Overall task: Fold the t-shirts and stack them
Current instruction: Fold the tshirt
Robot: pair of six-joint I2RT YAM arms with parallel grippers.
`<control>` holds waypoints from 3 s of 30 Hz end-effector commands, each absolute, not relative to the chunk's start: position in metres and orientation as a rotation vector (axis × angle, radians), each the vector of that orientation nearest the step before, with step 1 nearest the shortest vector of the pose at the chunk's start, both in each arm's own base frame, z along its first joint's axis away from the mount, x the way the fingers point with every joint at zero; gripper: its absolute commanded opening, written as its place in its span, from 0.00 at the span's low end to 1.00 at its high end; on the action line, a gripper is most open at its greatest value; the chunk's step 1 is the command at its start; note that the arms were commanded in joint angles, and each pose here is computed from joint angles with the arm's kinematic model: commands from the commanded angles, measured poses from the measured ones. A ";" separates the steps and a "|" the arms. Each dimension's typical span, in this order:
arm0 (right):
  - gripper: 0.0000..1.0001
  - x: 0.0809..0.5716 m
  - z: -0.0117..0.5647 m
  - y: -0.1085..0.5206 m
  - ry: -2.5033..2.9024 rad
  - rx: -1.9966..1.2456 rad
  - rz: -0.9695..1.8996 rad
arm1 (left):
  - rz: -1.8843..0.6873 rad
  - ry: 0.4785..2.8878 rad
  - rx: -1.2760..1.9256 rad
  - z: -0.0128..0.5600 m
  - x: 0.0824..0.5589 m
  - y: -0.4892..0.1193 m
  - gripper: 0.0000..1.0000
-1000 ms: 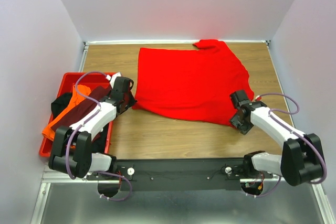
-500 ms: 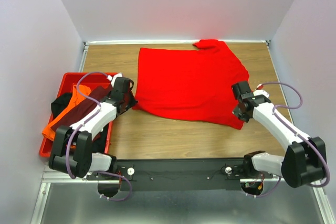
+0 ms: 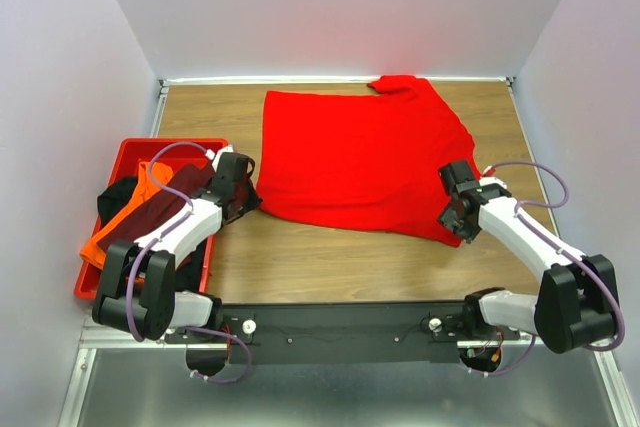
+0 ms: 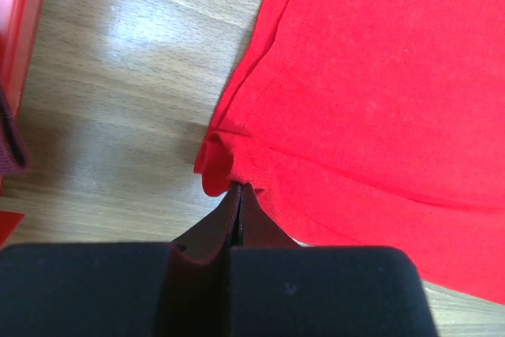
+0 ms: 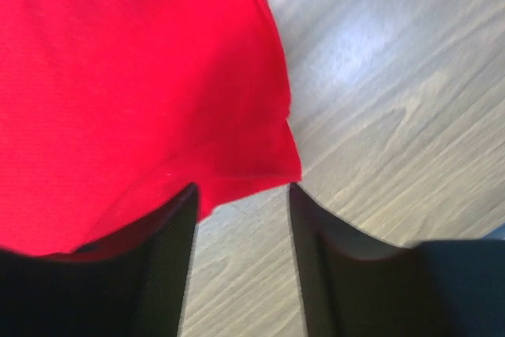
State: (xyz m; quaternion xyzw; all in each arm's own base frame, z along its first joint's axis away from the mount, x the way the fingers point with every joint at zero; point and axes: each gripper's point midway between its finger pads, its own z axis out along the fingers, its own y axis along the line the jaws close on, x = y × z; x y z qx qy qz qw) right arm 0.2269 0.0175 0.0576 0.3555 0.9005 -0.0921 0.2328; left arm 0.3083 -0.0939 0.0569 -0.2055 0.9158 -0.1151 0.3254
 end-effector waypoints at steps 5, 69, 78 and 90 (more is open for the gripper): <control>0.63 0.210 0.033 0.015 2.489 1.062 -0.274 | -0.317 2.373 -0.511 0.071 0.317 -0.095 0.00; 0.00 0.282 0.148 0.006 2.237 0.900 -0.215 | -0.346 2.394 -0.500 0.090 0.310 -0.122 0.00; 0.00 0.352 0.139 0.007 2.219 0.867 -0.305 | -0.379 2.377 -0.491 0.102 0.358 -0.142 0.00; 0.00 0.416 0.114 0.007 2.251 0.872 -0.273 | -0.346 2.356 -0.557 0.103 0.404 -0.131 0.00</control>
